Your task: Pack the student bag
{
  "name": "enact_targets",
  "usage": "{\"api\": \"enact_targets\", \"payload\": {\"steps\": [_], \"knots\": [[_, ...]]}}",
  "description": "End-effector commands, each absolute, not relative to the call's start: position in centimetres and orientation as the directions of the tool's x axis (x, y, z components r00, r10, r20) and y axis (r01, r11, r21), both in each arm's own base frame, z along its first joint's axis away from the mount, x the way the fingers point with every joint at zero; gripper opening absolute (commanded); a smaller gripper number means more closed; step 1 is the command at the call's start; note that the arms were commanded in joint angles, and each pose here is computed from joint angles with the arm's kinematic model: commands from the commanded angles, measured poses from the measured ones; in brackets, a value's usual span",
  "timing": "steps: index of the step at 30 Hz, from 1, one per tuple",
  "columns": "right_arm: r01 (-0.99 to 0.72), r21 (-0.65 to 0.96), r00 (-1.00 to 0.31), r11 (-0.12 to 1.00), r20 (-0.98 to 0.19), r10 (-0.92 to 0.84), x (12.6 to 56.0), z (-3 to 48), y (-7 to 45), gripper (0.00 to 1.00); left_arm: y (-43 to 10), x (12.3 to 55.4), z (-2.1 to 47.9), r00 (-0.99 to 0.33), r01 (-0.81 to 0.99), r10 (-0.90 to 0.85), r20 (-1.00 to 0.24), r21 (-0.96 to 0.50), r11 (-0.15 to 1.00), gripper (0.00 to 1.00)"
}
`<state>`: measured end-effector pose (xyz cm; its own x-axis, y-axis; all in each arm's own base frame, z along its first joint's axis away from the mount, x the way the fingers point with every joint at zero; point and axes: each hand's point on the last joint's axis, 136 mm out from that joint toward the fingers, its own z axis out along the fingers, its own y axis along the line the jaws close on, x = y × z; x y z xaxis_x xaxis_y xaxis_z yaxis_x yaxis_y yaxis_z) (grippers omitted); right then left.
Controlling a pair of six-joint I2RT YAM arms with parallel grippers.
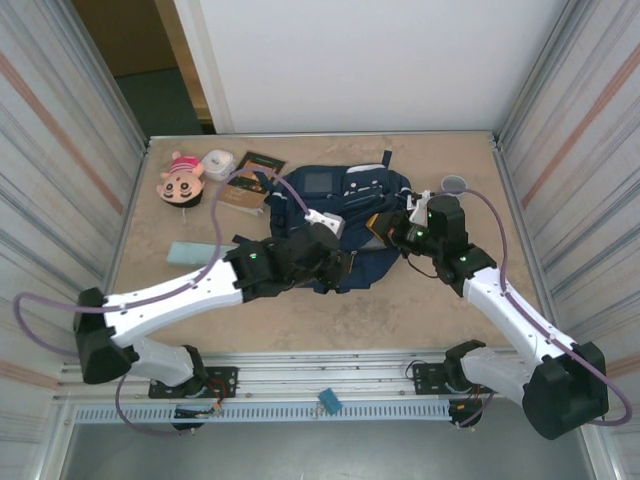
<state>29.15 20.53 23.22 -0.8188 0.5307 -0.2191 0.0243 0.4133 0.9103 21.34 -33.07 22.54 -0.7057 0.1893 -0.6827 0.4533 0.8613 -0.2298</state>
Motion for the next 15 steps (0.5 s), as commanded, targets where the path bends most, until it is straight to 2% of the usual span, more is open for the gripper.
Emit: {"api": "enact_targets", "payload": {"steps": [1,15], "knots": [[-0.135,0.915,-0.795,0.38,-0.329,0.509,29.6,28.2,21.4,0.01,-33.1,22.4,23.3,-0.723,0.36,0.102,-0.684,-0.247,0.9,0.48],[-0.151,0.917,-0.826,0.368,-0.322,0.463,29.3,28.5,22.8,0.0,-35.4,23.8,21.2,-0.736,0.329,0.107,-0.669,-0.215,0.92,0.4]]}}
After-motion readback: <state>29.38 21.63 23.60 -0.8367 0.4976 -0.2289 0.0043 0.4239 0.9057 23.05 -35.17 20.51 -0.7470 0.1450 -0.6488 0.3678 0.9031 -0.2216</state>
